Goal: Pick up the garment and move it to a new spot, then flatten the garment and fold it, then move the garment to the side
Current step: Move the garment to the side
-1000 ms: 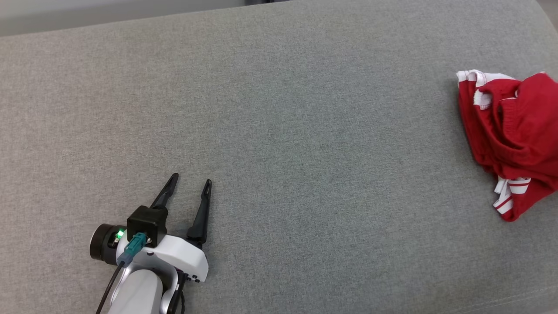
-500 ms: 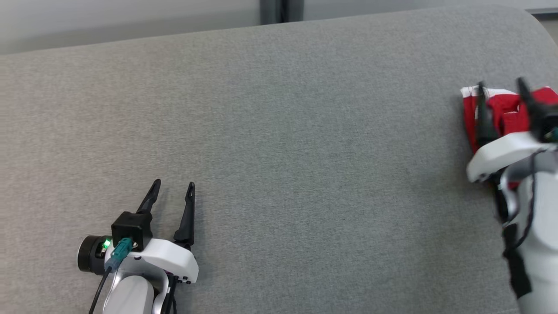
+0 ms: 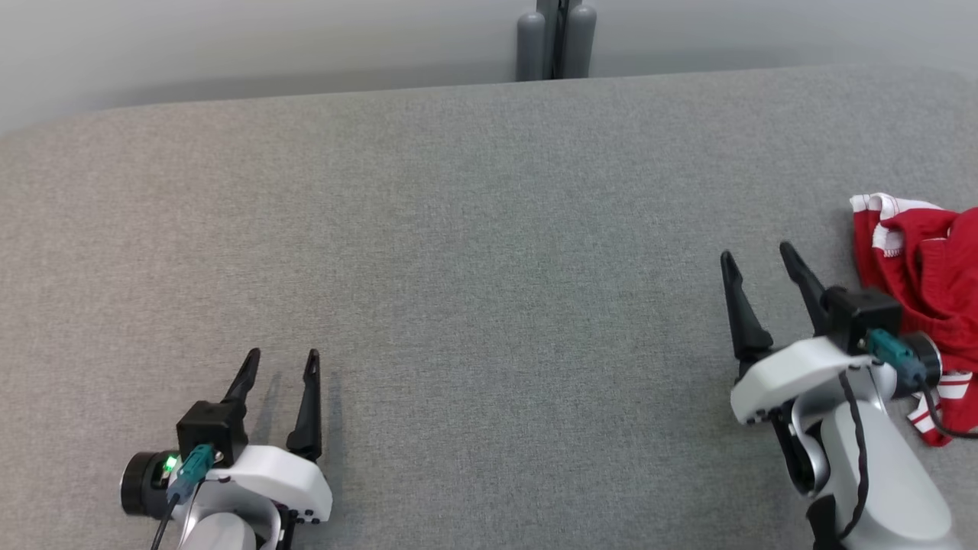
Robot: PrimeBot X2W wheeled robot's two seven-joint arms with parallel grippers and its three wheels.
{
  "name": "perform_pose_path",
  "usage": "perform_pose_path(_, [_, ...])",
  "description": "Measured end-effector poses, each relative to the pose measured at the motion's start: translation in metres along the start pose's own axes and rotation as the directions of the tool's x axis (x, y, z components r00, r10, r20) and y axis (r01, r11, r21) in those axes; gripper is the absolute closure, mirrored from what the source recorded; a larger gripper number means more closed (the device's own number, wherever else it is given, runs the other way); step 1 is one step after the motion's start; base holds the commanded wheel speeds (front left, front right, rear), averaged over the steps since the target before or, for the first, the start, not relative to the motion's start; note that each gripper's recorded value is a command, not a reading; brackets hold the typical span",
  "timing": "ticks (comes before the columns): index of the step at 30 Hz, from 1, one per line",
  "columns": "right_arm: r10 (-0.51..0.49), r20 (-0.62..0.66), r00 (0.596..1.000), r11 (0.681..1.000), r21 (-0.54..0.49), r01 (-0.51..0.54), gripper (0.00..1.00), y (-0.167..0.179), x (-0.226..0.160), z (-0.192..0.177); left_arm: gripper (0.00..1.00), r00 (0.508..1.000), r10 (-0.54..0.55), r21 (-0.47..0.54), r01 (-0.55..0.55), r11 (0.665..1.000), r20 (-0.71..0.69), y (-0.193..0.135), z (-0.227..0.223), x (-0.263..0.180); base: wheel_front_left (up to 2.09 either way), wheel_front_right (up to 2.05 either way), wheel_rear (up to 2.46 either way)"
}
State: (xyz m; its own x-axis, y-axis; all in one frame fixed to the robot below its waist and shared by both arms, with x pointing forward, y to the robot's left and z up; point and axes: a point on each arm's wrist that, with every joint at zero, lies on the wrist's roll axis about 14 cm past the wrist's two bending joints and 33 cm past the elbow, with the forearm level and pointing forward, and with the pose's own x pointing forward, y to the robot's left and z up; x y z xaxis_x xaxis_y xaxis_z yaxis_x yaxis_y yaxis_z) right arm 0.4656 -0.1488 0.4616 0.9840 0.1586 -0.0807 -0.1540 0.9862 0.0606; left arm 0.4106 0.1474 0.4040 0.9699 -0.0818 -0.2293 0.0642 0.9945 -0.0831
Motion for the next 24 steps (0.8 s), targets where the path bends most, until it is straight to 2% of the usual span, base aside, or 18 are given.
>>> perform_pose_path(12, [0.026, -0.022, 0.999, 0.998, 0.055, -0.025, 0.00, 0.018, -0.033, -0.010, 0.00, 0.994, 0.102, -0.011, -0.102, 0.995, 0.028, 0.030, 0.008, -0.027, 0.00, 0.00, 0.00])
perform_pose_path(24, [0.026, 0.045, 0.999, 0.997, 0.075, -0.030, 0.00, 0.023, -0.056, 0.011, 0.00, 0.986, 0.139, -0.031, -0.137, 0.990, 0.089, 0.041, 0.023, -0.052, 0.00, 0.00, 0.00])
